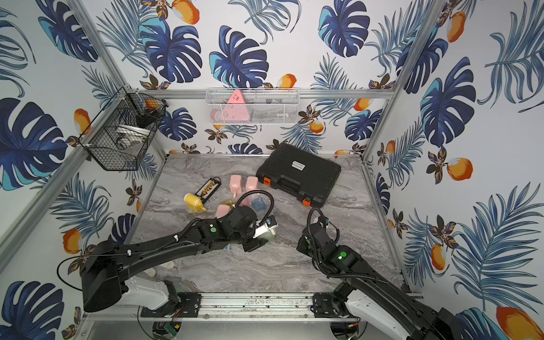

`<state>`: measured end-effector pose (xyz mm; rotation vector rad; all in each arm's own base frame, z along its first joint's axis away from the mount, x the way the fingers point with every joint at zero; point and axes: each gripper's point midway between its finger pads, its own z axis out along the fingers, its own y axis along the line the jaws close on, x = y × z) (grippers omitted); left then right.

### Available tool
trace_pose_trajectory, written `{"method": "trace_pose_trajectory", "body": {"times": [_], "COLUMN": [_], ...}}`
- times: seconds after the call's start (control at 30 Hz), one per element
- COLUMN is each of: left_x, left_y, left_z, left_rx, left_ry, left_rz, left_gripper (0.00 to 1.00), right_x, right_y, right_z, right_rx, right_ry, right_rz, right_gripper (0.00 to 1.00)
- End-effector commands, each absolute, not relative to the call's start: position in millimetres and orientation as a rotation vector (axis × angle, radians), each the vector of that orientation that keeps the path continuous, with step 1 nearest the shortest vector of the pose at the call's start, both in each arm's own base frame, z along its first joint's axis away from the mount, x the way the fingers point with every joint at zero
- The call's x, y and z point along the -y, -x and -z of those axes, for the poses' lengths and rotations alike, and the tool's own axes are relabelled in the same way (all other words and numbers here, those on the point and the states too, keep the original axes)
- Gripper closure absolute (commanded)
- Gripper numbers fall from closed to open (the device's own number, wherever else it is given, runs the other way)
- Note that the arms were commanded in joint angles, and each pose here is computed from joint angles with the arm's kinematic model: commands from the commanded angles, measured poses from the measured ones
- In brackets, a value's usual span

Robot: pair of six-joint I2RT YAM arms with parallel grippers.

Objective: Put the tray back into the pencil sharpener
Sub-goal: Close the container of the pencil sharpener, then place the pencil sharpener at the center of the board.

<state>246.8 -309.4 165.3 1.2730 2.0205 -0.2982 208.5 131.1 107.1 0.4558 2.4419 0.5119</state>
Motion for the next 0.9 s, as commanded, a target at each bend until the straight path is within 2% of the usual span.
{"method": "trace_pose_trajectory", "body": {"times": [0.0,0.33,0.6,0.87], "left_x": [296.6,205.3,125.0,83.0], "left_y": [-274.4,-340.4,-384.4,-420.9], "left_z": [-198.0,-227.5,-217.6,-189.5], "left_rx": [-2.062,-2.278,-2.402,-2.498], "left_ry": [-0.993,-0.48,-0.191,-0.023], "left_rz": [0.275,0.18,0.021,-0.11], "left_gripper": [1.0,1.0,1.0,1.0], "right_x": [-121.5,-137.8,-142.8,-150.5], "right_y": [-210.4,-219.6,-221.1,-220.7], "right_z": [-105.4,-109.2,-109.5,-109.2], "right_rx": [-2.446,-2.453,-2.455,-2.457], "right_ry": [-0.446,-0.391,-0.371,-0.346], "right_rz": [-0.419,-0.464,-0.484,-0.535], "right_gripper": [0.79,0.79,0.78,0.78]}}
